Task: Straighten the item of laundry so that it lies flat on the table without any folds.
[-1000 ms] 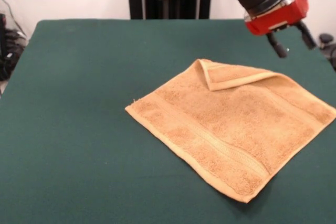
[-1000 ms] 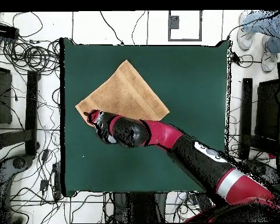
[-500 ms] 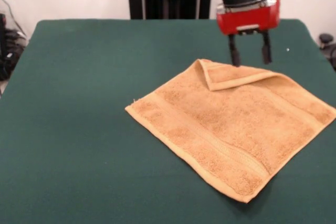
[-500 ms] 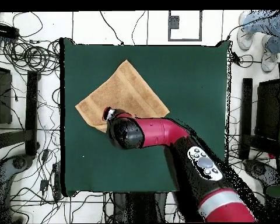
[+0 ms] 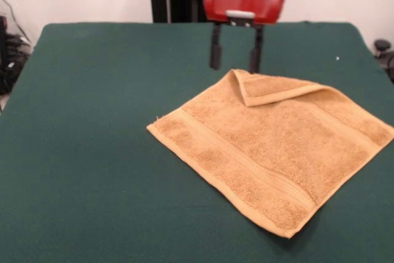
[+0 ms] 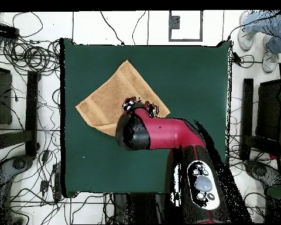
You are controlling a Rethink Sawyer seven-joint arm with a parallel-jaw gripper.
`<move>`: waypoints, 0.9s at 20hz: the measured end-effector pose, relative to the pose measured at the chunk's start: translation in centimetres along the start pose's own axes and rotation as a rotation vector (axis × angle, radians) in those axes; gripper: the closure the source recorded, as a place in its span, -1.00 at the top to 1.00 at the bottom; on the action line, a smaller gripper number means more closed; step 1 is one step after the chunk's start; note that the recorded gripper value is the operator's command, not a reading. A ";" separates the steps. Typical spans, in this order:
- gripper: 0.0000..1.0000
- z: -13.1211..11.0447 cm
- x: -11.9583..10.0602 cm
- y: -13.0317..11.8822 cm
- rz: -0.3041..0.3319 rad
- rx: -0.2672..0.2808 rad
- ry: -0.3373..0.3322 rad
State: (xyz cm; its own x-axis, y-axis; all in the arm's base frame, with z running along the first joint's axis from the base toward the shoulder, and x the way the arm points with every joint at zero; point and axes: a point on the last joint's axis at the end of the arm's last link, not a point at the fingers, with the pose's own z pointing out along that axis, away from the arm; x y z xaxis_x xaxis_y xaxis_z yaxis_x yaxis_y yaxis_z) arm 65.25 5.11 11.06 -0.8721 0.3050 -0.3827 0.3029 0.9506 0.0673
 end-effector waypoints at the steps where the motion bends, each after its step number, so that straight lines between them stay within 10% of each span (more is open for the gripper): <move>1: 1.00 0.0 -0.9 -0.8 0.015 -0.002 -0.020; 9: 1.00 3.5 -5.9 -10.4 0.220 -0.044 -0.061; 18: 1.00 9.9 -4.2 -16.3 0.406 -0.114 0.041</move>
State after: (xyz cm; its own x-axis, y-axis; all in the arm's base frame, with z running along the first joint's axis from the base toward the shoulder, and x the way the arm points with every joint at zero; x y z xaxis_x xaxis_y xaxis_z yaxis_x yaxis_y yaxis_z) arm 67.76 -12.18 2.49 -0.7064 0.6556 -0.2670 0.5826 0.7527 0.3068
